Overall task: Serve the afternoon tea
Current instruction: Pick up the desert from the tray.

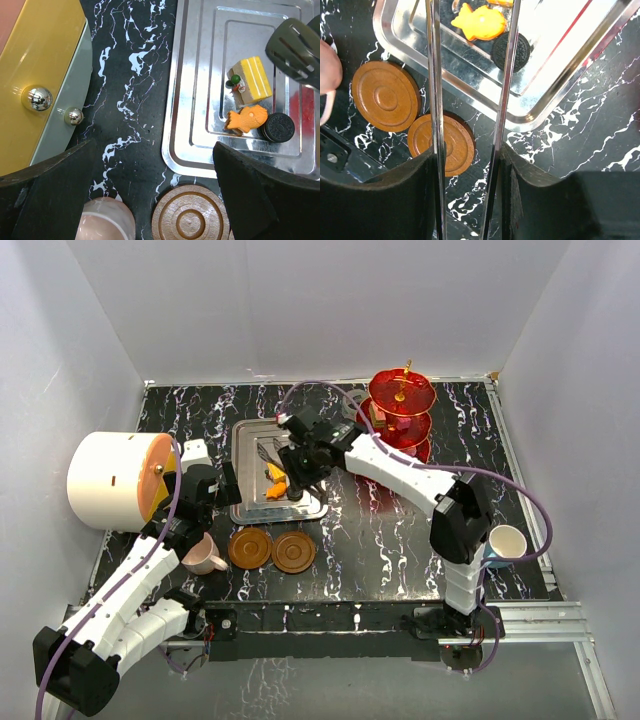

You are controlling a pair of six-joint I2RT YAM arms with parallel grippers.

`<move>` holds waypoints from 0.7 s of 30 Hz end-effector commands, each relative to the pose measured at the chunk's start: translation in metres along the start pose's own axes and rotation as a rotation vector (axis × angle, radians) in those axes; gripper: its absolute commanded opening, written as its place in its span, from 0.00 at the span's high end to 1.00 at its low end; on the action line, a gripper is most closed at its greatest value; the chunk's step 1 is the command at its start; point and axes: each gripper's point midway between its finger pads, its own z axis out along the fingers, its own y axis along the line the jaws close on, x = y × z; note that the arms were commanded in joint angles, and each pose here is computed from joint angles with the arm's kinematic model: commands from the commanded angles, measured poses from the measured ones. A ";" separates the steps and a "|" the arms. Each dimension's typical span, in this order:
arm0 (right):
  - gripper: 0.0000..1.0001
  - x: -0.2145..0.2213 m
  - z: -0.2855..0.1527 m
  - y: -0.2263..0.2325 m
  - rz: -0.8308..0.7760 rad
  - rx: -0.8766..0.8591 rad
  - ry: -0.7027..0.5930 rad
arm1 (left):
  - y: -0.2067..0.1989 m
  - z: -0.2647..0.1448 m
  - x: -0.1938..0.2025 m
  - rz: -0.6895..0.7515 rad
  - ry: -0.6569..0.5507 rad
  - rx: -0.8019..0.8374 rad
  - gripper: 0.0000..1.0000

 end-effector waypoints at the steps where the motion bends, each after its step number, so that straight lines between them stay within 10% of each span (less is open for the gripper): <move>1: 0.60 -0.016 -0.014 0.009 -0.180 0.134 -0.065 | 0.001 -0.002 -0.008 -0.006 -0.023 -0.004 0.01; 21: 0.60 0.023 0.022 0.000 -0.375 0.348 0.150 | 0.005 -0.004 -0.011 -0.013 -0.037 -0.020 0.01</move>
